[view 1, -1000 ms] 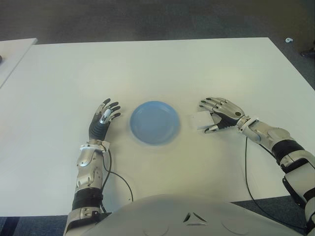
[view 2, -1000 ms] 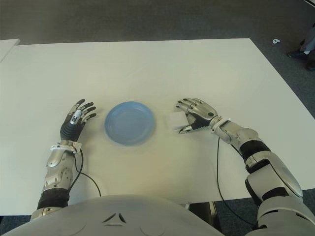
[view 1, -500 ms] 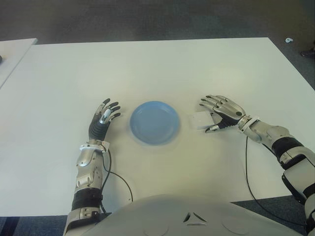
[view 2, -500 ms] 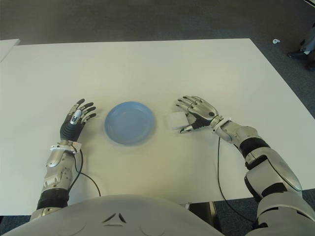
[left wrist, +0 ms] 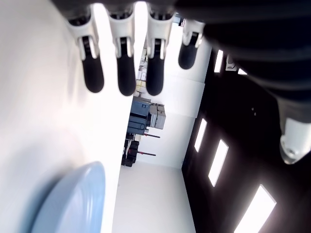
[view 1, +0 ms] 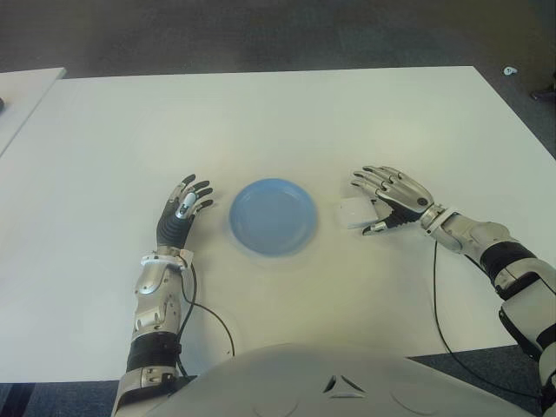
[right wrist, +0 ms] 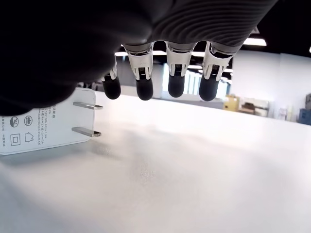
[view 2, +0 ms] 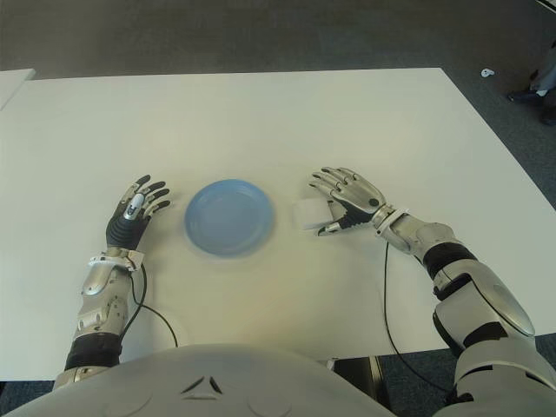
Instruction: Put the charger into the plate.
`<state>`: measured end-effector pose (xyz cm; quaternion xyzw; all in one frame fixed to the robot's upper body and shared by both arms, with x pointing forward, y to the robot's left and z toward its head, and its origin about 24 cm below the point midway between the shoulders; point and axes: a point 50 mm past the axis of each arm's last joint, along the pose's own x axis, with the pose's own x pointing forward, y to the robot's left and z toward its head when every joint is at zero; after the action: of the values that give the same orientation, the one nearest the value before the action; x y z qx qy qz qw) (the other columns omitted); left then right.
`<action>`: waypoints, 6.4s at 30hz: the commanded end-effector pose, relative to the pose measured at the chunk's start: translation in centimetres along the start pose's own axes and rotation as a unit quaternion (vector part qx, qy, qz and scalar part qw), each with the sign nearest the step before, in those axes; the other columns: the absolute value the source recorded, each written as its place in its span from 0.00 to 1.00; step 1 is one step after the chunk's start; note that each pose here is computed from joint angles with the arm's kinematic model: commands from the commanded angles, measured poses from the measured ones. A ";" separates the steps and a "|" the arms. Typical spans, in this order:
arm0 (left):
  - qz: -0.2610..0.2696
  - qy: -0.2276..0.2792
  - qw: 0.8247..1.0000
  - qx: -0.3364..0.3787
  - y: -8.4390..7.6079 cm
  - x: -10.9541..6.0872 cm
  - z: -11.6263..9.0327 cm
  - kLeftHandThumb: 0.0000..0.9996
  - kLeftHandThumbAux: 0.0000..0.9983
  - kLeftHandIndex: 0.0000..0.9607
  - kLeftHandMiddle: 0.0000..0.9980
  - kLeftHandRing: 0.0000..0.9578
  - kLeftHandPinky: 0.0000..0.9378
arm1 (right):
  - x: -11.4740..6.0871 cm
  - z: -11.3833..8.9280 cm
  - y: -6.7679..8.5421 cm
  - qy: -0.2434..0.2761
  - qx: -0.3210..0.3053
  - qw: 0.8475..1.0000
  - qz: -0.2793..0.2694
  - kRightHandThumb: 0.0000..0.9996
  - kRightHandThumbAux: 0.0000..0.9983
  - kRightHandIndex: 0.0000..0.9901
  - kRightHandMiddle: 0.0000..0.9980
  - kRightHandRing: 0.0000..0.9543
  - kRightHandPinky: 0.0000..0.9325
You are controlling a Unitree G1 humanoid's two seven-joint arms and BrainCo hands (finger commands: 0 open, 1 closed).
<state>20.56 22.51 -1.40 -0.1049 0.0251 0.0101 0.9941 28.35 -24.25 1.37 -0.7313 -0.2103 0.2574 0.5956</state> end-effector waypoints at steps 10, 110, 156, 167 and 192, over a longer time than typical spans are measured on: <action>-0.002 0.010 1.000 -0.006 -0.4 0.1 -0.4 0.00 0.48 0.14 0.25 0.27 0.29 | -0.9 0.2 0.7 -0.013 -0.022 0.999 0.045 0.23 0.31 0.00 0.00 0.00 0.00; -0.014 0.000 1.000 -0.009 -1.2 0.4 -0.1 0.00 0.47 0.15 0.27 0.29 0.31 | 0.2 1.4 -2.9 -0.046 -0.017 0.988 0.149 0.36 0.42 0.00 0.00 0.00 0.02; -0.020 0.005 1.000 -0.015 -1.4 0.1 -0.2 0.00 0.47 0.15 0.27 0.29 0.30 | 0.4 1.3 -0.5 -0.041 -0.024 0.987 0.153 0.39 0.44 0.01 0.03 0.03 0.05; -0.023 0.003 1.000 -0.015 -1.4 0.1 -0.2 0.00 0.47 0.15 0.27 0.28 0.30 | 0.5 1.3 -0.6 -0.045 -0.032 0.987 0.151 0.38 0.44 0.01 0.03 0.03 0.06; -0.021 0.004 1.000 -0.022 -1.6 0.1 -0.3 0.00 0.47 0.16 0.27 0.29 0.30 | 0.7 1.9 -2.1 -0.068 0.056 0.978 0.187 0.47 0.45 0.03 0.12 0.17 0.28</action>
<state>20.76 21.08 -1.18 -0.1200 0.0219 -0.0083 0.9925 29.00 -22.08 4.44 -0.7200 -0.1200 0.3844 0.5652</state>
